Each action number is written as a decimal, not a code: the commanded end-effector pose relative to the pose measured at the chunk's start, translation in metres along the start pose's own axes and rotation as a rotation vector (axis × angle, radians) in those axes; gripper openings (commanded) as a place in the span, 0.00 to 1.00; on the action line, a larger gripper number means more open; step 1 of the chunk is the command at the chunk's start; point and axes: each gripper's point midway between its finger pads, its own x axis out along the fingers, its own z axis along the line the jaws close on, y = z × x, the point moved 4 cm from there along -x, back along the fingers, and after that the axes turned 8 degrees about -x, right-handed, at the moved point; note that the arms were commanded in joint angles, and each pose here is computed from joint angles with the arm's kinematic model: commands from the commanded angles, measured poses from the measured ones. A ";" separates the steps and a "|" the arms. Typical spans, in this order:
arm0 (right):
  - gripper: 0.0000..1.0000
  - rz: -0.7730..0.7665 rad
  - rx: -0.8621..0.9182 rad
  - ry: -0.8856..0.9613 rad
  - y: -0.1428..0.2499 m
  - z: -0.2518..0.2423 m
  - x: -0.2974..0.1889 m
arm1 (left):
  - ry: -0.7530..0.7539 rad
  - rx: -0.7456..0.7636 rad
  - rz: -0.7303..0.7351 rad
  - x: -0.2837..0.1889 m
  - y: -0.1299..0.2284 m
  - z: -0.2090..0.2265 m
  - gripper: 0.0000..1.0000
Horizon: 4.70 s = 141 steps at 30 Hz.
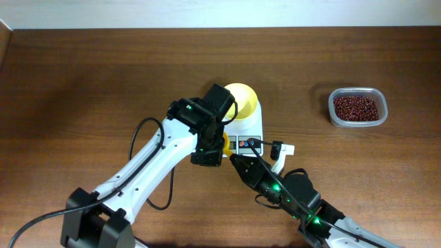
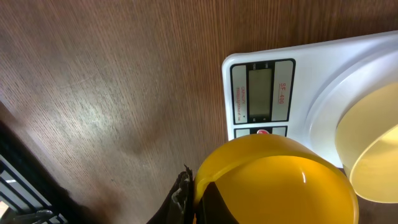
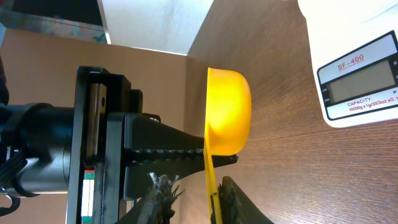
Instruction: Scoop item into bowl and weigh 50g on scale
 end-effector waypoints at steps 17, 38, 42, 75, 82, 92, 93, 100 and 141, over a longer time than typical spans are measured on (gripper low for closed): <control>0.04 -0.079 0.061 0.046 -0.011 -0.003 0.001 | -0.013 -0.005 -0.029 0.001 -0.003 0.002 0.00; 0.04 -0.090 -0.314 0.033 -0.046 0.012 -0.069 | 0.327 0.727 -0.101 -0.116 -0.074 0.009 0.99; 0.04 -0.135 -0.328 0.065 -0.047 0.019 -0.113 | 0.287 0.796 -0.092 -0.119 -0.069 0.032 0.99; 0.04 -0.511 -0.646 0.493 -0.094 0.094 -0.281 | 0.149 1.116 -0.244 0.036 0.044 -0.030 0.00; 0.04 -0.585 -0.638 0.553 -0.103 0.092 -0.289 | 0.120 1.132 -0.247 0.060 0.050 -0.032 0.00; 0.04 -0.644 -0.630 0.608 -0.109 0.089 -0.296 | 0.176 1.138 -0.261 0.088 0.062 -0.051 0.00; 0.04 -0.650 -0.629 0.615 -0.110 0.089 -0.297 | 0.185 1.137 -0.259 0.088 0.063 -0.052 0.00; 0.04 -0.588 -0.635 0.682 -0.116 0.085 -0.278 | 0.164 1.138 -0.263 0.105 0.063 -0.054 0.00; 0.04 -0.541 -0.639 0.735 -0.132 0.087 -0.246 | 0.115 1.142 -0.269 0.141 0.054 -0.045 0.00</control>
